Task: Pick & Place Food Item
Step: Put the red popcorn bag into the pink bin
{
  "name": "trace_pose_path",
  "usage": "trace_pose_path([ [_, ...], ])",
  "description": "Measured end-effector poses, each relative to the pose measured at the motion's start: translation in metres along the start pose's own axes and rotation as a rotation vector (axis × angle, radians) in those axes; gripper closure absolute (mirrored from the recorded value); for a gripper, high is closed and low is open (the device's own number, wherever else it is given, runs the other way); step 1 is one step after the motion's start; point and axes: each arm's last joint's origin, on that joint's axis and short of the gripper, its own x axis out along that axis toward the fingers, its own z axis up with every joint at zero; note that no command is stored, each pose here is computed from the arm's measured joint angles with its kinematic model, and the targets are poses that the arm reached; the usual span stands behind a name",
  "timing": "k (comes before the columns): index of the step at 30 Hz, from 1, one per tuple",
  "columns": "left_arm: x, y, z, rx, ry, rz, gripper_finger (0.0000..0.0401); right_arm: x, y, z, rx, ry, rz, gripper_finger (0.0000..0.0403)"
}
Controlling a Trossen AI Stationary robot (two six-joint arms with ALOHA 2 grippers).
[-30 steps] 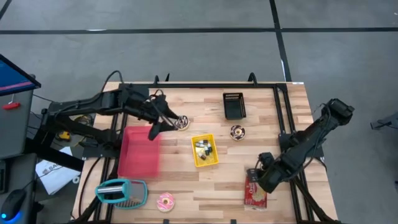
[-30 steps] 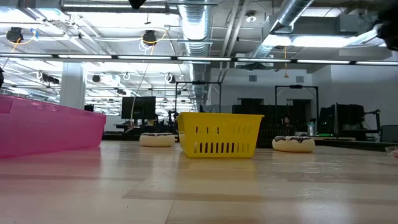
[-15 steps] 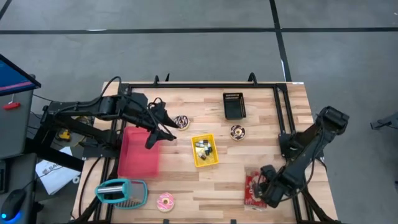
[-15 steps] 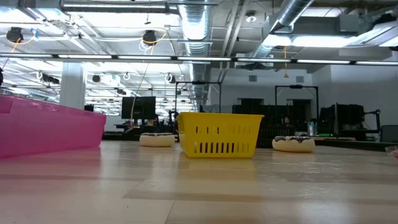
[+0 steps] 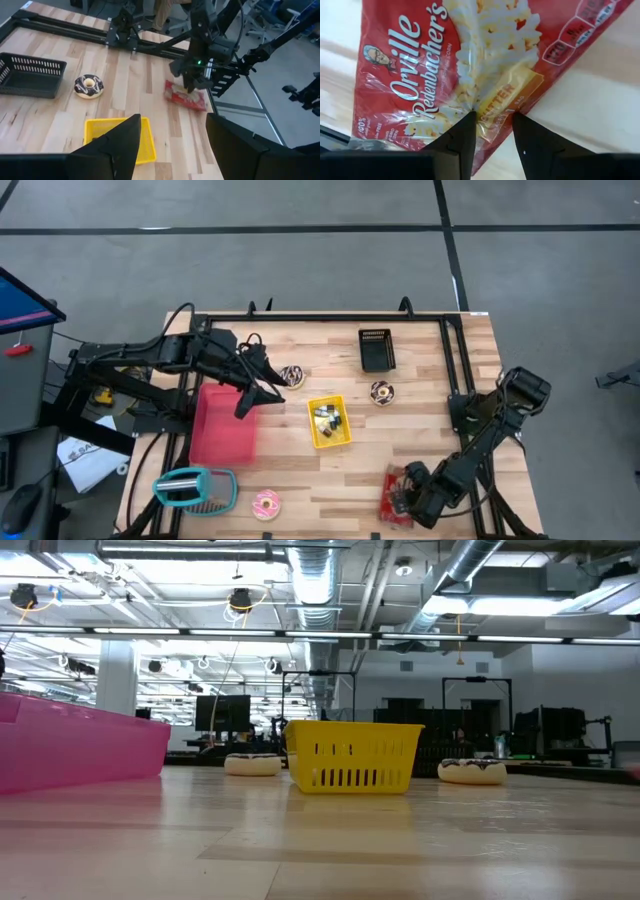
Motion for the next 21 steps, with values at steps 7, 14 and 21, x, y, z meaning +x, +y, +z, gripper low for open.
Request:
trace_pose_path([
  [7,0.0,-0.004,0.003,0.008,-0.032,-0.023,0.018,0.002,0.018,0.03,0.066,-0.178,0.1,0.0281],
  [14,0.001,-0.007,0.002,-0.006,-0.035,-0.003,0.018,-0.009,0.026,0.045,0.123,-0.347,0.255,0.0281],
  [21,0.002,-0.016,-0.001,0.013,-0.033,0.002,0.018,-0.048,0.027,0.05,0.175,-0.42,0.407,0.0281],
])
